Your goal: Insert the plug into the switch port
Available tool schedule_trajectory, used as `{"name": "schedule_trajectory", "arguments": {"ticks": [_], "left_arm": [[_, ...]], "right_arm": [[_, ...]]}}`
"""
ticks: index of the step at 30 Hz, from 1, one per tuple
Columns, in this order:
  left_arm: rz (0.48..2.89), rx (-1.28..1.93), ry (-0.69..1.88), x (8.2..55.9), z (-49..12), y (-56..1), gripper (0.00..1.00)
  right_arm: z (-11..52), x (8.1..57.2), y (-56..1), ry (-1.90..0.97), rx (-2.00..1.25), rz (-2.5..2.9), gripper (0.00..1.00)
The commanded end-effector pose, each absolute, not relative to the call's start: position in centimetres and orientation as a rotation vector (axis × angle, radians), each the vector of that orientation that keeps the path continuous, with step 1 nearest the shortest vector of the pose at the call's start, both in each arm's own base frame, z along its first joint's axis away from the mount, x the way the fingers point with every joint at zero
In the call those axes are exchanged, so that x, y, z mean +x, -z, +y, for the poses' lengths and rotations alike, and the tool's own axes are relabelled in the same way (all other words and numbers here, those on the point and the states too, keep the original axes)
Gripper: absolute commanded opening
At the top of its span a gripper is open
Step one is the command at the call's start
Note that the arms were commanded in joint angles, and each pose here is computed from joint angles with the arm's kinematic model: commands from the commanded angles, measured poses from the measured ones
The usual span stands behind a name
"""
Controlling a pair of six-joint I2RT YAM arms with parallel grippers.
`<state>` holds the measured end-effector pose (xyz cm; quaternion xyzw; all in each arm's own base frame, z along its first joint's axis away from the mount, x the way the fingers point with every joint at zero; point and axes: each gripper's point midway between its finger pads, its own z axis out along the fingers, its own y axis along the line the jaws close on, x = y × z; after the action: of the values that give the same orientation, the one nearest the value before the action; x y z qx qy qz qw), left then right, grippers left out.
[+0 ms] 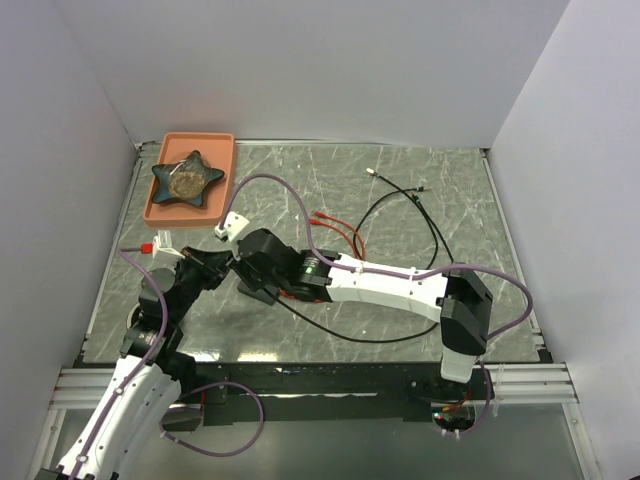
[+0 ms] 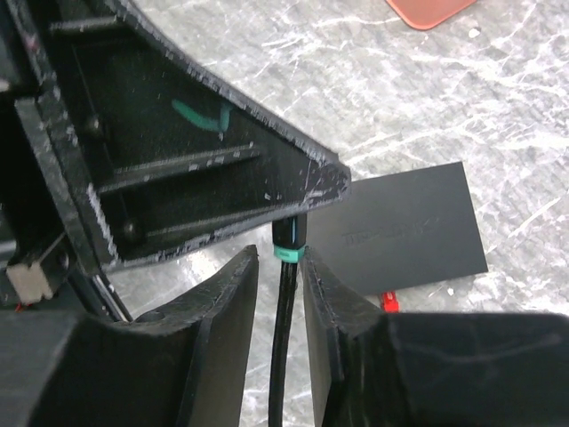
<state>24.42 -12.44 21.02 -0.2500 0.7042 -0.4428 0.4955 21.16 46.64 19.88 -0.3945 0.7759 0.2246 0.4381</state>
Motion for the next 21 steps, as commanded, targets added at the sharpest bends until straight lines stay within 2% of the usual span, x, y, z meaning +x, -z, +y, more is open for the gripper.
{"name": "schedule_trajectory", "arguments": {"ticks": [1, 3, 4, 7, 11, 12, 13, 14, 16, 19, 21], "left_arm": [[1.637, -0.563, 1.125, 24.3, -12.8, -24.0, 0.03], [1.64, -0.565, 1.124, 24.3, -12.8, -23.9, 0.03], [1.636, -0.56, 1.125, 24.3, -12.8, -24.0, 0.03], [1.641, -0.559, 1.127, 24.3, -12.9, -23.9, 0.03], [1.648, -0.555, 1.122, 24.3, -12.9, -23.8, 0.07], [1.646, -0.559, 1.113, 24.3, -12.8, -23.7, 0.11], [1.639, -0.56, 1.106, 24.4, -12.7, -24.0, 0.35], [1.635, -0.559, 1.097, 24.4, -12.5, -24.0, 0.5], [1.658, -0.585, 1.063, 24.4, -12.1, -23.4, 0.71], [1.659, -0.602, 1.037, 24.4, -11.7, -23.3, 0.81], [1.656, -0.597, 1.038, 24.4, -11.7, -23.4, 0.82]], "right_arm": [[48.0, 22.2, -22.7, -0.584, -0.878, 1.884, 0.32], [48.0, 22.5, -23.1, -0.581, -0.854, 1.876, 0.3], [48.0, 22.6, -23.0, -0.579, -0.845, 1.877, 0.2], [48.1, 22.9, -23.2, -0.569, -0.826, 1.879, 0.0], [47.9, 22.9, -22.9, -0.557, -0.836, 1.882, 0.0], [47.7, 22.9, -22.6, -0.55, -0.844, 1.884, 0.0], [47.6, 22.8, -22.5, -0.552, -0.856, 1.884, 0.0], [47.5, 22.6, -22.7, -0.556, -0.861, 1.88, 0.0], [46.8, 22.4, -22.2, -0.538, -0.893, 1.883, 0.0], [45.7, 21.7, -21.3, -0.525, -0.953, 1.886, 0.0], [44.7, 21.3, -20.5, -0.515, -1.003, 1.889, 0.0]]}}
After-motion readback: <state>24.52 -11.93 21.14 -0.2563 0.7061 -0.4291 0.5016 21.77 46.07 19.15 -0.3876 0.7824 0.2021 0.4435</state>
